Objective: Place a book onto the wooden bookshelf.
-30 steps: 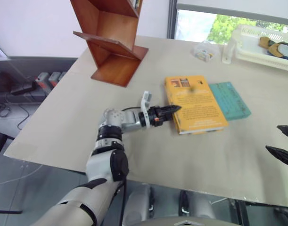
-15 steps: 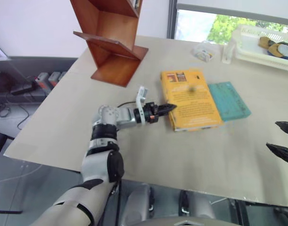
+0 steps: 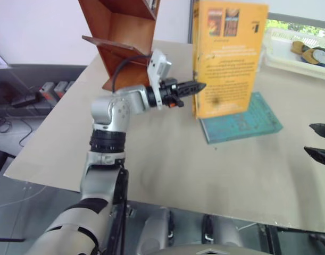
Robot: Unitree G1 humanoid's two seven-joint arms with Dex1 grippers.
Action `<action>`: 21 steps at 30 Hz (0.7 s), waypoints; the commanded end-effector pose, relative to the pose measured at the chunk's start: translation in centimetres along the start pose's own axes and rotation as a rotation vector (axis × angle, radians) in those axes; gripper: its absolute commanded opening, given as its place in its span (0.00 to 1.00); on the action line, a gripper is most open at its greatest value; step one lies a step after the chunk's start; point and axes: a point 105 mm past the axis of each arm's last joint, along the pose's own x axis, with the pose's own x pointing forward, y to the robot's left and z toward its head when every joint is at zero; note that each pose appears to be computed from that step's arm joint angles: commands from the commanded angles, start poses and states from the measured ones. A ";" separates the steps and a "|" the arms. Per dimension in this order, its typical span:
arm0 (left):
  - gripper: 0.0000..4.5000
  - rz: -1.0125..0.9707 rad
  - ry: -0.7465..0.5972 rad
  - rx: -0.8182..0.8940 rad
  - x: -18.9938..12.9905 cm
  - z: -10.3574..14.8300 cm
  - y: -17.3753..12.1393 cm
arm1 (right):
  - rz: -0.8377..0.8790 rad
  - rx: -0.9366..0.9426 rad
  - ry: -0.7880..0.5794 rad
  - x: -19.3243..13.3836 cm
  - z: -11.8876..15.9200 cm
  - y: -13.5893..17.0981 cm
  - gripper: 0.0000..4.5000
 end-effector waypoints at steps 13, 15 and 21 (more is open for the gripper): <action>0.02 0.164 0.276 1.270 -5.2 9.6 1.5 | 0.080 -0.003 -0.163 1.2 3.2 -4.0 1.00; 0.02 0.196 0.332 1.337 -6.2 10.0 2.3 | 0.089 -0.001 -0.162 1.4 3.2 -4.4 1.00; 0.02 0.259 0.486 1.474 -9.2 12.1 3.7 | 0.119 -0.003 -0.148 2.3 2.6 -5.3 1.00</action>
